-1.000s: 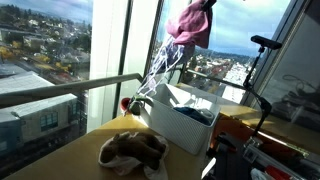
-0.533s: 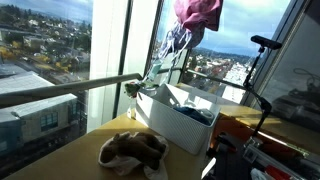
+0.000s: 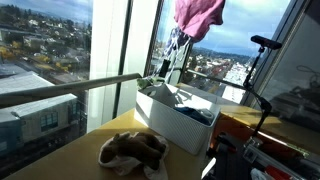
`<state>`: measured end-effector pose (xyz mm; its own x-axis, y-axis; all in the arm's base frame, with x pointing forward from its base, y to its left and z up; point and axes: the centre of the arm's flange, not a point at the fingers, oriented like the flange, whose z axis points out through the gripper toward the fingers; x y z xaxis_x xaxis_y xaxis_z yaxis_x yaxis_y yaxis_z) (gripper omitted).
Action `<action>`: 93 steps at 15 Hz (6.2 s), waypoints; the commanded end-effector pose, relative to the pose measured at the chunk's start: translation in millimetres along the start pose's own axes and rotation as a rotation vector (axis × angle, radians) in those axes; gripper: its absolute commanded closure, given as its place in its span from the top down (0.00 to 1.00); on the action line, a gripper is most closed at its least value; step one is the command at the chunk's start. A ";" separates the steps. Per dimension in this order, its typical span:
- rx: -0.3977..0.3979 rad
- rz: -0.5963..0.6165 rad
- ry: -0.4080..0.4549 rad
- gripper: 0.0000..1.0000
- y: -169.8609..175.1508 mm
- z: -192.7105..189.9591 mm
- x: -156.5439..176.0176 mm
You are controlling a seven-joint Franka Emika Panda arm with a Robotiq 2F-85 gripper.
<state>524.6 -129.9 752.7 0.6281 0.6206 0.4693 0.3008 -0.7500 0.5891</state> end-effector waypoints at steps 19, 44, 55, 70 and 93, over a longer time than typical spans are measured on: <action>-0.053 -0.019 0.050 0.00 21.1 -68.6 -0.5; 0.321 -0.046 -0.242 0.41 -194.7 146.8 -104.1; 0.405 -0.162 -0.104 1.00 -318.2 91.3 25.9; 0.550 -0.416 -0.230 1.00 -537.1 313.9 -19.9; 0.602 -0.334 -0.369 0.50 -568.9 420.4 -86.7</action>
<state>596.5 157.2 105.4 0.5786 0.8151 0.0274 0.8025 -0.5750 0.1593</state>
